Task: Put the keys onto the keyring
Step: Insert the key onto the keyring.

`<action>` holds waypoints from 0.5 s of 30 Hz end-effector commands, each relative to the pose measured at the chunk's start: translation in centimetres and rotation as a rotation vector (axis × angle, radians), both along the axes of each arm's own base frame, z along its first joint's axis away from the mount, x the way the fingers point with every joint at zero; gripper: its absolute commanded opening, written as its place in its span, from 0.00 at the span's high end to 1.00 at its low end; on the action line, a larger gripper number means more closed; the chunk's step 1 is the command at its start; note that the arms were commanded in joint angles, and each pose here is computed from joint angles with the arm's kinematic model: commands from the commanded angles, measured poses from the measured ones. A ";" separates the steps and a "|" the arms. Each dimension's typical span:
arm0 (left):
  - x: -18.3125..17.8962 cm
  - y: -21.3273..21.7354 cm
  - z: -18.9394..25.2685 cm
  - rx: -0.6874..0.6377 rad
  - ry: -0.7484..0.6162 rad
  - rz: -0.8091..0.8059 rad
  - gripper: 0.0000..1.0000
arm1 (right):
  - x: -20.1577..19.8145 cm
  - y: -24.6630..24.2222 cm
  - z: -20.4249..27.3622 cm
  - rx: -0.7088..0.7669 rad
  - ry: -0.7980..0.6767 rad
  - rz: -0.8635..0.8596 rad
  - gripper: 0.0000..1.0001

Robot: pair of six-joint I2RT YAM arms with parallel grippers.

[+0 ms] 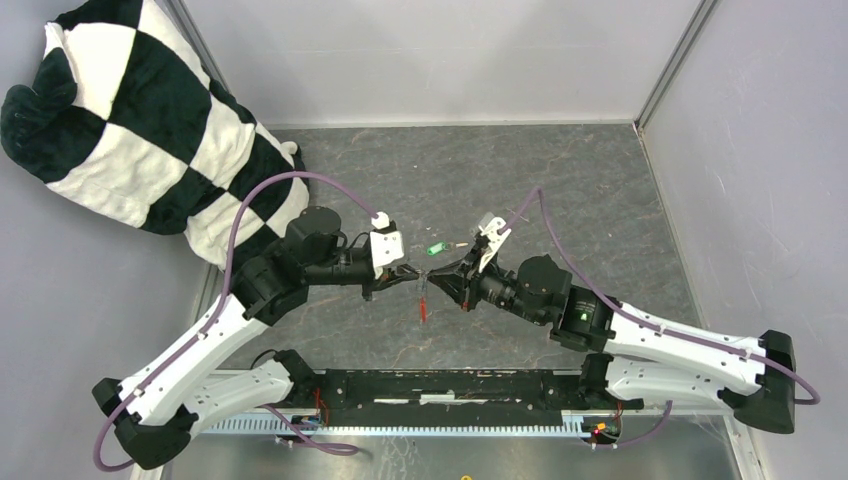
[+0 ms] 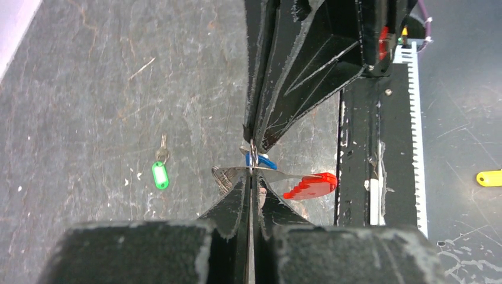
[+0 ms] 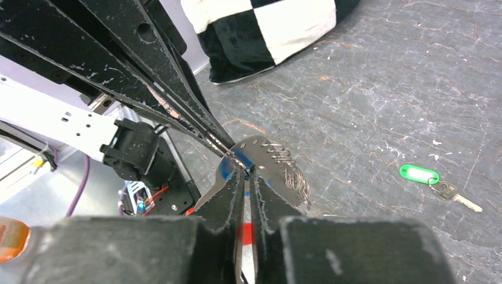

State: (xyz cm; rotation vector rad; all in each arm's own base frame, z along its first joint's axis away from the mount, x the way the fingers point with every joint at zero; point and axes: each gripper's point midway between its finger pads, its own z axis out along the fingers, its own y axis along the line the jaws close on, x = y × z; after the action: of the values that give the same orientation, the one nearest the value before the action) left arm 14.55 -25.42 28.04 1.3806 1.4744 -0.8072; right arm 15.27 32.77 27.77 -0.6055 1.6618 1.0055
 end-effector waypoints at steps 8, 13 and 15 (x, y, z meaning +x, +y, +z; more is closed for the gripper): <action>-2.4 -1.5 5.4 -0.167 -0.108 -0.182 0.98 | -1.7 -3.4 6.2 0.044 -0.230 0.071 0.46; -3.6 -1.9 6.3 -0.196 -0.076 -0.248 0.98 | -3.3 -3.9 8.5 0.048 -0.324 0.161 0.31; -4.1 -2.0 6.7 -0.207 -0.065 -0.278 0.98 | -3.7 -3.5 8.8 0.024 -0.356 0.202 0.29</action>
State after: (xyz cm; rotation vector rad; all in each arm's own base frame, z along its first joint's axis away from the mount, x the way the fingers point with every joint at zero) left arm 11.85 -26.70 30.67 1.4435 1.3039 -0.9749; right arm 12.84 29.10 33.39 -0.7732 1.4248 0.9915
